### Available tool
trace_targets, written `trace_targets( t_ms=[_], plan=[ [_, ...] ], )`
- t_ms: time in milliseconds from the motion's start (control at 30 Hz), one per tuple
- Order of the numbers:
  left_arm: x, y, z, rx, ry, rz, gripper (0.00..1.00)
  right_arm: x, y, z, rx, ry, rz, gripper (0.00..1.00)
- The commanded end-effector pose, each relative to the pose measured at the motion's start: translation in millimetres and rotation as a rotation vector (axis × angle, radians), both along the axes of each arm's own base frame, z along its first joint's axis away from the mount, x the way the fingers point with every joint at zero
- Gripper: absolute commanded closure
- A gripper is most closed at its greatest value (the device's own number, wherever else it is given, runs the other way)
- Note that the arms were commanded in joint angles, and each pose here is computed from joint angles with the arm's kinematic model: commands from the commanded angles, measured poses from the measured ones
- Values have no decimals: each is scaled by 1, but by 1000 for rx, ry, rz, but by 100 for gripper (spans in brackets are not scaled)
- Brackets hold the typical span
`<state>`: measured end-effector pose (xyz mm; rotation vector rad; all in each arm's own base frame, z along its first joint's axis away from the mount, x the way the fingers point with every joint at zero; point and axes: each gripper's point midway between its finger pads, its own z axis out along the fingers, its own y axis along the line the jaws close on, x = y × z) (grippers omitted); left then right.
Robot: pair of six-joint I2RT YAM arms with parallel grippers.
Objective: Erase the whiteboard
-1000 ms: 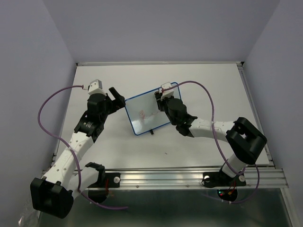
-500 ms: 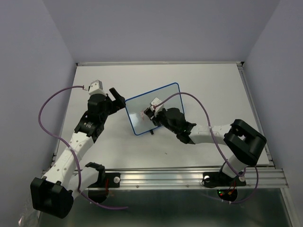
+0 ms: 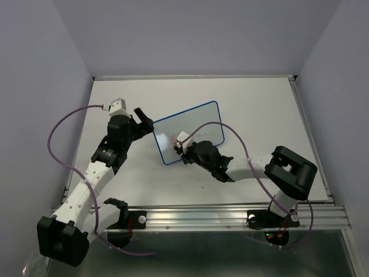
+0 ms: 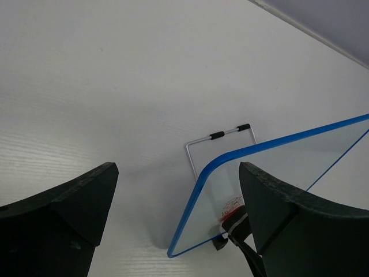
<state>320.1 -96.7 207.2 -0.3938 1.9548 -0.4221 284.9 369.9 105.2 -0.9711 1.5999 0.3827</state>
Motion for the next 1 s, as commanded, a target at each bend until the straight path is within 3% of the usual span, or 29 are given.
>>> trace_targets(
  t_ms=[0,333,700,967],
  plan=[
    [1,-4,12,-8,-53,-16,1,26,-10,52,126,-153,-161,92],
    [1,-4,12,-7,-52,-18,1,40,-1,96,221,-269,-188,92],
    [1,-4,10,-4,-48,-14,1,6,36,46,105,-156,42,92],
    [2,-4,9,-2,-46,-11,1,-15,45,0,-39,-108,83,93]
  ],
)
